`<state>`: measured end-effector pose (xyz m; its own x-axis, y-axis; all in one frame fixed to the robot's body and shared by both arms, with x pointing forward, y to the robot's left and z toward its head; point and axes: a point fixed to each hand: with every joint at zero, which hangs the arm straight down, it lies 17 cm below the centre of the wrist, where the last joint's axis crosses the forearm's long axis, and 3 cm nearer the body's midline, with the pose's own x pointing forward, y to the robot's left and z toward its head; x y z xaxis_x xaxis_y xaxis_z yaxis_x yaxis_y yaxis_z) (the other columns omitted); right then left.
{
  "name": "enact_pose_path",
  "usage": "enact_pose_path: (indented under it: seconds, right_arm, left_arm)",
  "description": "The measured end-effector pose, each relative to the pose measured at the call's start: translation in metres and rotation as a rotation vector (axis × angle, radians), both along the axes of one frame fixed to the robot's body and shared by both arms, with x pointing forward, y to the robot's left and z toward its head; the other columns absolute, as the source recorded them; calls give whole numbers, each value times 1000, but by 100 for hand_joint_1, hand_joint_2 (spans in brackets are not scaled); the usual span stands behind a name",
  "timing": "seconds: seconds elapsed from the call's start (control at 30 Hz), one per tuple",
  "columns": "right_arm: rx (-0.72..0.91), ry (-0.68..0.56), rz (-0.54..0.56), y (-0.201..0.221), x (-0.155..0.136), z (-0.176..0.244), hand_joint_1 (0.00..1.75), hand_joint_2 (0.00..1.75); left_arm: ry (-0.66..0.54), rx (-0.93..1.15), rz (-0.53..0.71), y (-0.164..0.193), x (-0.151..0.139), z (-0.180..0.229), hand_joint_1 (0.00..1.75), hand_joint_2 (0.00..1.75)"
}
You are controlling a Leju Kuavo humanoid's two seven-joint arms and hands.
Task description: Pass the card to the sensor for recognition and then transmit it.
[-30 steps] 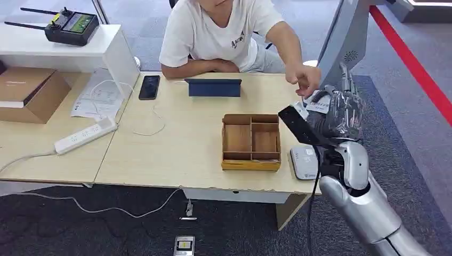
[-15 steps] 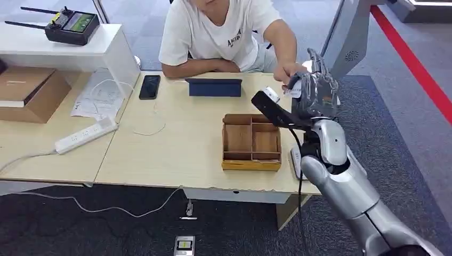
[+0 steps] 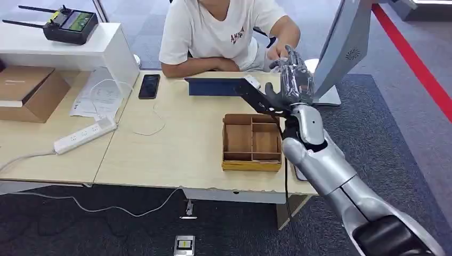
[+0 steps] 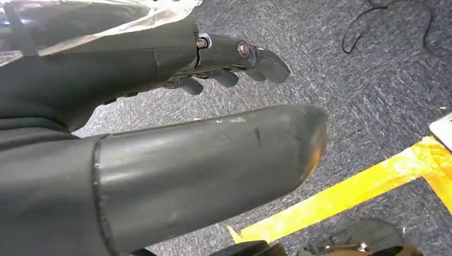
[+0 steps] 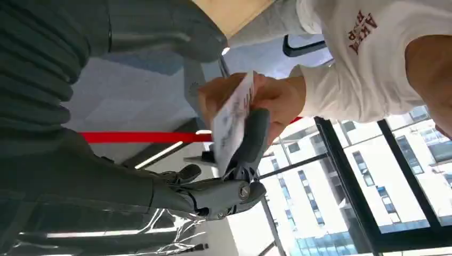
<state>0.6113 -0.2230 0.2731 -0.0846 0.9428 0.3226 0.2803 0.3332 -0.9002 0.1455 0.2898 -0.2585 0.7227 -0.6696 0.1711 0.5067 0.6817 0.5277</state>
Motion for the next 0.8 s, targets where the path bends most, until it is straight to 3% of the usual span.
enact_pose_path:
  seconds: [0.03,0.27,0.5,0.53,0.67,0.8]
  right_arm:
    - [31,13,12,3,1,-3,0,0]
    - [280,104,80,13,1,-21,0,0]
    - [604,198,226,43,-20,-32,0,0]
    - [658,209,266,49,-28,-30,0,175]
    - [903,298,439,76,-69,-36,0,175]
    - [969,335,546,85,-104,-39,0,175]
  left_arm:
    - [1,0,1,0,0,0,0,0]
    - [8,-5,17,2,-6,-2,0,0]
    - [24,-16,36,4,-12,-4,0,0]
    - [26,-19,40,4,-13,-4,0,0]
    - [33,-23,58,7,-17,-5,0,0]
    - [33,-19,68,9,-18,-5,0,0]
